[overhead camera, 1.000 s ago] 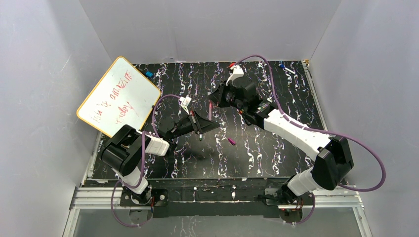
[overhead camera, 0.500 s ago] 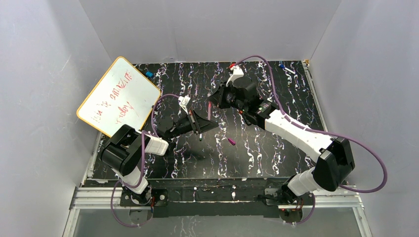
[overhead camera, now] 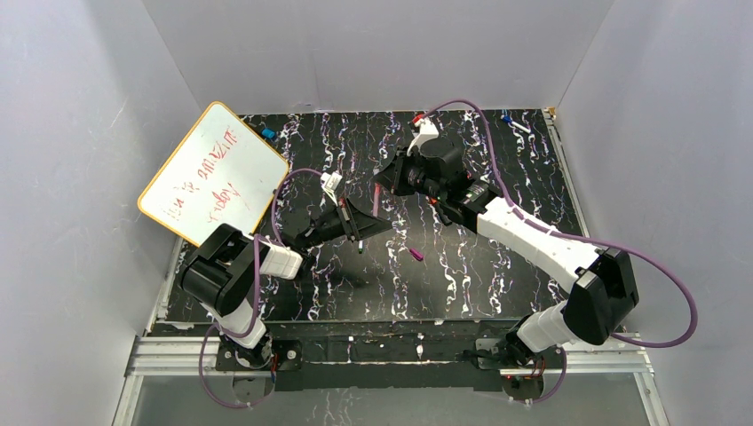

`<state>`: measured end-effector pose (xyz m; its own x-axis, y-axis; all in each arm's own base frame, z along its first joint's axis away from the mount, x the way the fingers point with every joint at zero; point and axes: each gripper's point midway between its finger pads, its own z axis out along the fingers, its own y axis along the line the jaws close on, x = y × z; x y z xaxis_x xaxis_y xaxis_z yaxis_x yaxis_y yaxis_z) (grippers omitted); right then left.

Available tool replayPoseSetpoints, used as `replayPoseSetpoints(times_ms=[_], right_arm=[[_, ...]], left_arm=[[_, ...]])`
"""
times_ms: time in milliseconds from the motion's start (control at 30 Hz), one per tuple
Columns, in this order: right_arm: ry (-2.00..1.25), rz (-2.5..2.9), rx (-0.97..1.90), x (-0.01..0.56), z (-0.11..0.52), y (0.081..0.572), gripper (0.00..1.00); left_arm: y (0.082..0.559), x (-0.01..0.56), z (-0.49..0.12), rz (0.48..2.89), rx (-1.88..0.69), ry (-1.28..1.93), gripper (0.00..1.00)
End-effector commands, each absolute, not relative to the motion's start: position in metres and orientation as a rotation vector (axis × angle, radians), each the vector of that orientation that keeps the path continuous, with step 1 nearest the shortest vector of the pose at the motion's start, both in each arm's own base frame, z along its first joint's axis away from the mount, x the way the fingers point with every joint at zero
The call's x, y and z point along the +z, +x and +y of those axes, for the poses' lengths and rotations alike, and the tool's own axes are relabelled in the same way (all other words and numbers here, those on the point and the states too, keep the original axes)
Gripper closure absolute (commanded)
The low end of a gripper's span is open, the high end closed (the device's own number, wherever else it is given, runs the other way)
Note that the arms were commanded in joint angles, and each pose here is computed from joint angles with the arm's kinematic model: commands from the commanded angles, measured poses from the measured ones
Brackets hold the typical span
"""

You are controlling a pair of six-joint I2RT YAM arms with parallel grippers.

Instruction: Insert the pens into the pen caps

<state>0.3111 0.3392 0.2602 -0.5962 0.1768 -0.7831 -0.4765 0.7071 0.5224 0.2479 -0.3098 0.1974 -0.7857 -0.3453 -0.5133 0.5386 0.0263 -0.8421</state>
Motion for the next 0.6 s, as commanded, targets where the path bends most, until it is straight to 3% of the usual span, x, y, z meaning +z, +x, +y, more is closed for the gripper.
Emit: replayPoseSetpoints(times_ms=[0,567], right_arm=[[-0.267,1.984,0.998,0.284,0.343,0.295,0.99],[-0.304,2.077,1.028,0.246,0.359,0.264,0.99]], left_arm=[[0.268,0.233,-0.301,1.497,-1.786,0.211,1.00],[0.314,0.276,-0.311,1.376,-1.802,0.318,1.00]])
